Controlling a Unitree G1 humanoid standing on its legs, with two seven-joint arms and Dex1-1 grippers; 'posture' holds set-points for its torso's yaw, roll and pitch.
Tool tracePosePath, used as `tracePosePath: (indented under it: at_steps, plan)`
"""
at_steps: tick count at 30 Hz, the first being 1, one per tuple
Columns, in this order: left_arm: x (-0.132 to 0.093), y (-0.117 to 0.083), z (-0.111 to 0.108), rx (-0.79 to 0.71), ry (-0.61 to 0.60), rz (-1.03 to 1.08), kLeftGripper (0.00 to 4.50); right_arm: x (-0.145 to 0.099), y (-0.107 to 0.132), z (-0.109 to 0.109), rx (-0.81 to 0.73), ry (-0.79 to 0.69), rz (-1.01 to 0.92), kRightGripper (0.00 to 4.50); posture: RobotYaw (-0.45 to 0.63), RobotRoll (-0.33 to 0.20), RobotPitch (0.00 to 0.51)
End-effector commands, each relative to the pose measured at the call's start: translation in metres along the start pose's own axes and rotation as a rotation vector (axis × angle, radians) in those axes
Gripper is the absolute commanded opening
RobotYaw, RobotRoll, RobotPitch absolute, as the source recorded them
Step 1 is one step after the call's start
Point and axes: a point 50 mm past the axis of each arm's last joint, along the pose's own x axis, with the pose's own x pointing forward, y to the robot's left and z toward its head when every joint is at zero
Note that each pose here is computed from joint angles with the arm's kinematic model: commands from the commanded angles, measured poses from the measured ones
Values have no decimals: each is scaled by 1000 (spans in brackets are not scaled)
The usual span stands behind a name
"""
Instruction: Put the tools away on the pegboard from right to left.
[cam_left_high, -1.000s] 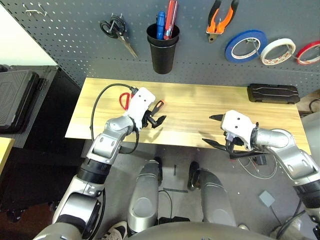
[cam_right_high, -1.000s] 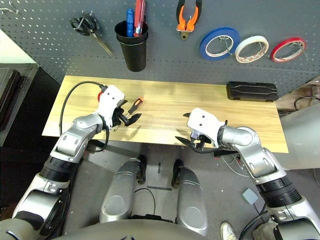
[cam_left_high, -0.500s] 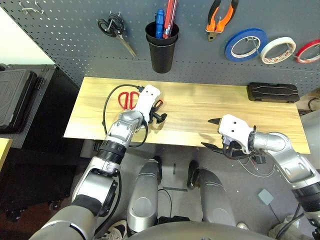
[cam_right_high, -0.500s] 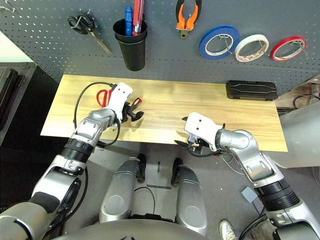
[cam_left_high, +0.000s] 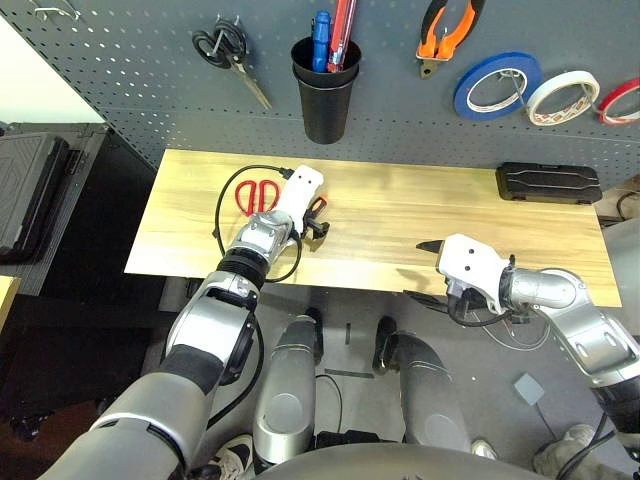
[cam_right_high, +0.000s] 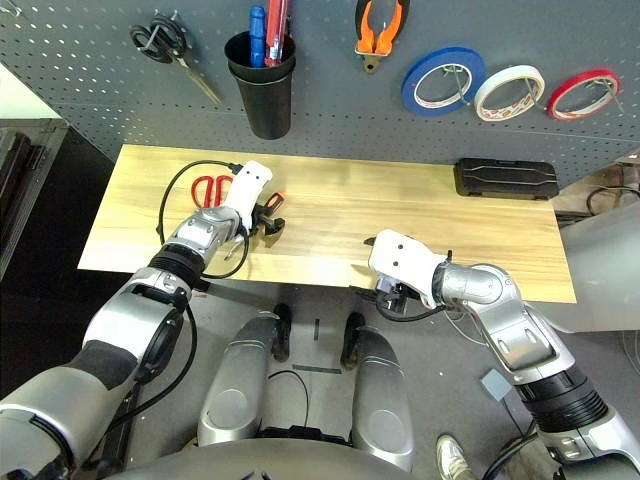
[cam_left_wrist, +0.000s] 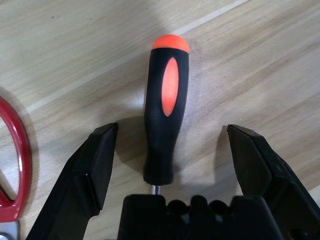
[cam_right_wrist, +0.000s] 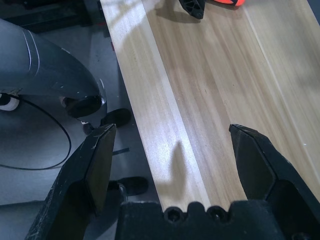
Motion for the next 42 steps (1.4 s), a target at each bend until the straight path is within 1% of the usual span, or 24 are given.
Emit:
tracePosePath:
  at_steps: [1, 5, 9, 10, 13, 18, 21, 25, 28, 33, 36, 40, 42]
  plan:
    - [5, -7, -22, -9, 89, -14, 3883, -4, 2, 0, 4, 5, 8, 4500, 71, 0, 363]
    - [6, -8, -21, -4, 86, -12, 2333, -3, 2, 0, -2, -1, 8, 4500, 85, 0, 353]
    - [4, -7, -17, -18, 51, -7, 801, -2, -2, 0, -8, -20, -1, 4500, 104, 0, 340]
    - [2, -7, -15, -25, 35, -9, 706, -1, -3, 0, -8, -27, -6, 4500, 110, 0, 336]
    - [-5, -7, -13, -45, 7, -11, 706, 1, -6, -2, -6, -40, -15, 4500, 127, 0, 325]
    - [-27, -9, -14, -93, -37, 7, 706, 5, -11, -4, -10, -54, -20, 4500, 162, 0, 307]
    - [-48, -11, -14, -136, -99, 31, 706, 8, -15, -5, -14, -71, -26, 4500, 188, 0, 299]
    - [-70, -11, -14, -177, -162, 70, 706, 12, -20, -5, -17, -101, -31, 4500, 221, 0, 289]
    - [-90, -11, -13, -200, -235, 99, 706, 13, -24, -5, -7, -131, -31, 4500, 242, 0, 283]
    - [-117, -13, -14, -237, -303, 162, 706, 12, -31, -7, 4, -156, -33, 4500, 264, 0, 278]
    - [-130, -14, -8, -269, -394, 184, 706, 11, -34, -8, 14, -176, -42, 4500, 280, 0, 274]
    - [-149, -18, 10, -254, -592, 157, 706, 8, -40, -8, 51, -232, -70, 4500, 295, 0, 268]
    - [-156, -20, 17, -250, -663, 147, 706, 4, -43, -6, 57, -284, -91, 4500, 298, 0, 266]
